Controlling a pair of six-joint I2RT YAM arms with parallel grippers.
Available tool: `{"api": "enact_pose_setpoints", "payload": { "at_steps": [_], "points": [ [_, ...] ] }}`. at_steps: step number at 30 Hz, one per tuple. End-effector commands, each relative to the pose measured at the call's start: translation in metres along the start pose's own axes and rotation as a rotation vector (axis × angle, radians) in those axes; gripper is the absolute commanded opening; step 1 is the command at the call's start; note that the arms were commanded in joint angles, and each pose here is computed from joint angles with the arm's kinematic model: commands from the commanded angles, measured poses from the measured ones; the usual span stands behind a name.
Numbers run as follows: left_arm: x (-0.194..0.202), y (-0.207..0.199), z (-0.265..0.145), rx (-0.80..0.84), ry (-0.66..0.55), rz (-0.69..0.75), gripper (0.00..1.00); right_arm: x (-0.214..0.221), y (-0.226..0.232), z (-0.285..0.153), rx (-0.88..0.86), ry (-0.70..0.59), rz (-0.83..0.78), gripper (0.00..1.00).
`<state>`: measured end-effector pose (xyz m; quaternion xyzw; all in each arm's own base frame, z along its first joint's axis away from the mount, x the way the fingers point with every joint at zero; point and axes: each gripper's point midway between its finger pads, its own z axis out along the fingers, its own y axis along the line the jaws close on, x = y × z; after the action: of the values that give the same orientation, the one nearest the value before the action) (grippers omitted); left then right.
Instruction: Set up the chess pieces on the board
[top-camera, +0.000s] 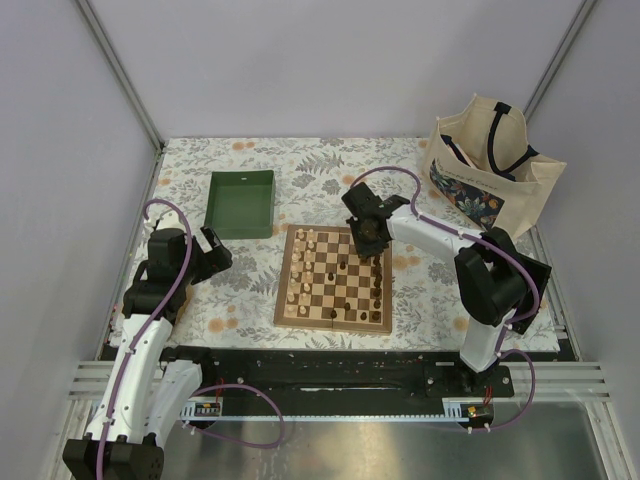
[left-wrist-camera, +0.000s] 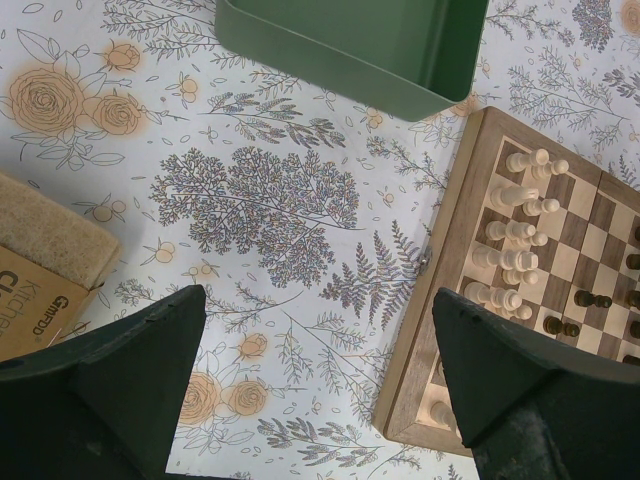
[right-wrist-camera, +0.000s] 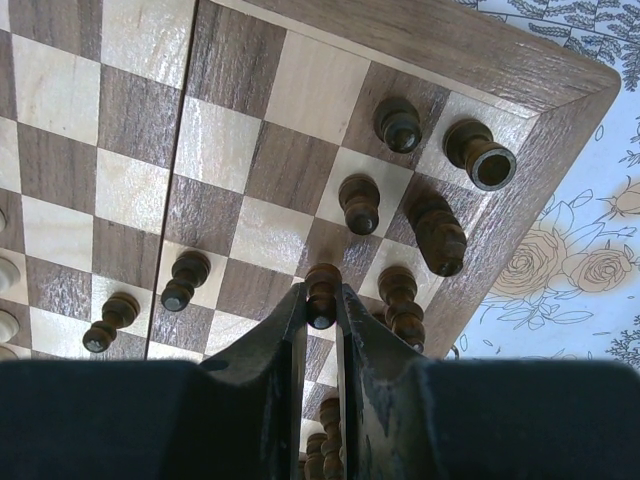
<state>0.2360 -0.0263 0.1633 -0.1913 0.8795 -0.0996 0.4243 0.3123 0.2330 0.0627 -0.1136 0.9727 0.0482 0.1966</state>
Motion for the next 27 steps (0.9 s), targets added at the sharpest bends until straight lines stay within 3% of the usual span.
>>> {"api": "enact_pose_setpoints", "payload": {
  "at_steps": [1,11,18,27],
  "points": [
    [-0.016,-0.01,-0.001,0.04,-0.051,0.001,0.99,-0.007,-0.006,0.004,0.021,-0.028,0.009,0.2],
    [-0.016,-0.009,0.0,0.037,-0.051,0.001,0.99,-0.007,-0.008,0.01,0.03,-0.022,0.003,0.24],
    [-0.016,-0.009,-0.001,0.038,-0.053,0.0,0.99,-0.009,-0.007,0.008,0.027,-0.023,0.006,0.32],
    [-0.016,-0.009,-0.001,0.039,-0.051,0.001,0.99,-0.03,0.003,-0.024,-0.029,-0.084,0.001,0.39]
  ]
}}
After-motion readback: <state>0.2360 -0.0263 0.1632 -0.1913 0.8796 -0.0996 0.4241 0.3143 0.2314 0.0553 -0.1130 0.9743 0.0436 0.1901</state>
